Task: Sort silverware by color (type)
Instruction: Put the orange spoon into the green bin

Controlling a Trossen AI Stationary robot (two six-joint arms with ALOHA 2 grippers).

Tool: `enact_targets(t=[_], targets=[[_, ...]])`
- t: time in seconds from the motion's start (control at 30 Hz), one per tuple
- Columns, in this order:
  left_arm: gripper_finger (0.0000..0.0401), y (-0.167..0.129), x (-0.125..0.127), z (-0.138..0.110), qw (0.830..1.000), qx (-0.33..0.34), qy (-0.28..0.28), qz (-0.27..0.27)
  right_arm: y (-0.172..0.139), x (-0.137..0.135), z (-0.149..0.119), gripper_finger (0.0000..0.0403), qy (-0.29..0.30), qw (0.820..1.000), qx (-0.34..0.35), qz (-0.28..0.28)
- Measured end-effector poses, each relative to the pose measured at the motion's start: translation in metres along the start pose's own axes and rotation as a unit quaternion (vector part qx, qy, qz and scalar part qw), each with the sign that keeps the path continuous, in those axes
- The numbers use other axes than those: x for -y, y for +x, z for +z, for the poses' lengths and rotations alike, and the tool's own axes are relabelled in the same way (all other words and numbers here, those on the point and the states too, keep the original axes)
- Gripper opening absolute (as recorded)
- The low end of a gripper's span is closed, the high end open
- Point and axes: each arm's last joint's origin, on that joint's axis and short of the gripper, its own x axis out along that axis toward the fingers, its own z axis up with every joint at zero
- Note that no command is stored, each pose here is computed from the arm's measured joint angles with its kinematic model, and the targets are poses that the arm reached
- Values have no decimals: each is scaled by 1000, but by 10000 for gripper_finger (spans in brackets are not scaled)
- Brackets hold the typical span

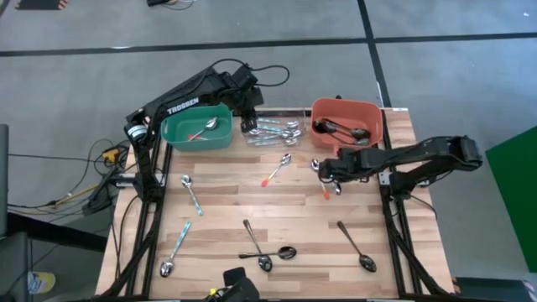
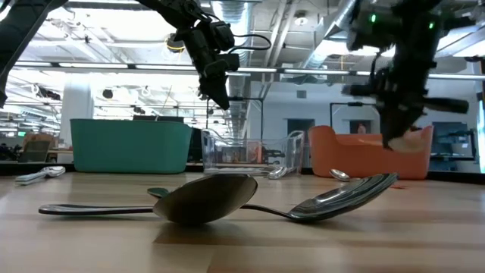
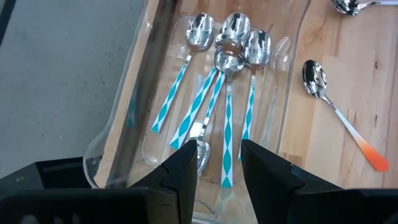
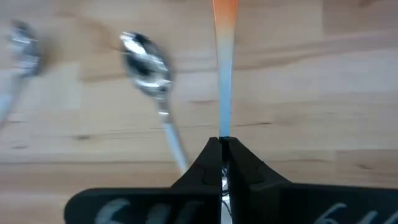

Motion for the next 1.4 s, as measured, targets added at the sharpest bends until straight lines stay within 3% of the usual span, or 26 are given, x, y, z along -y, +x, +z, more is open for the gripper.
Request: enact_targets(t=[0.23,0.37,0.57,0.77,0.9,1.07,1.3,1.4], targets=[[112,0,0,0,1000,0,1,0,-44,-16,1,14,-71,989,95,94],[112,0,0,0,1000,2,-1,1,-63,-18,18,14,-91,972,191,104],[112,0,0,0,1000,2,-3,1,-72,-9,59,15,-171,945,277,14],[112,0,0,0,1000,2,-8,1,-61,6,103,16,-233,927,278,-100],[112,0,0,0,1000,2,-8,1,-58,13,123,17,-239,926,267,-116],[112,0,0,0,1000,2,-21,1,-62,7,140,17,-270,919,280,-57],[112,0,-1,0,1000,-1,-25,12,-72,-19,155,17,-283,893,324,132],[112,0,-1,5,999,30,-10,-7,-75,-29,155,17,-289,877,337,186]])
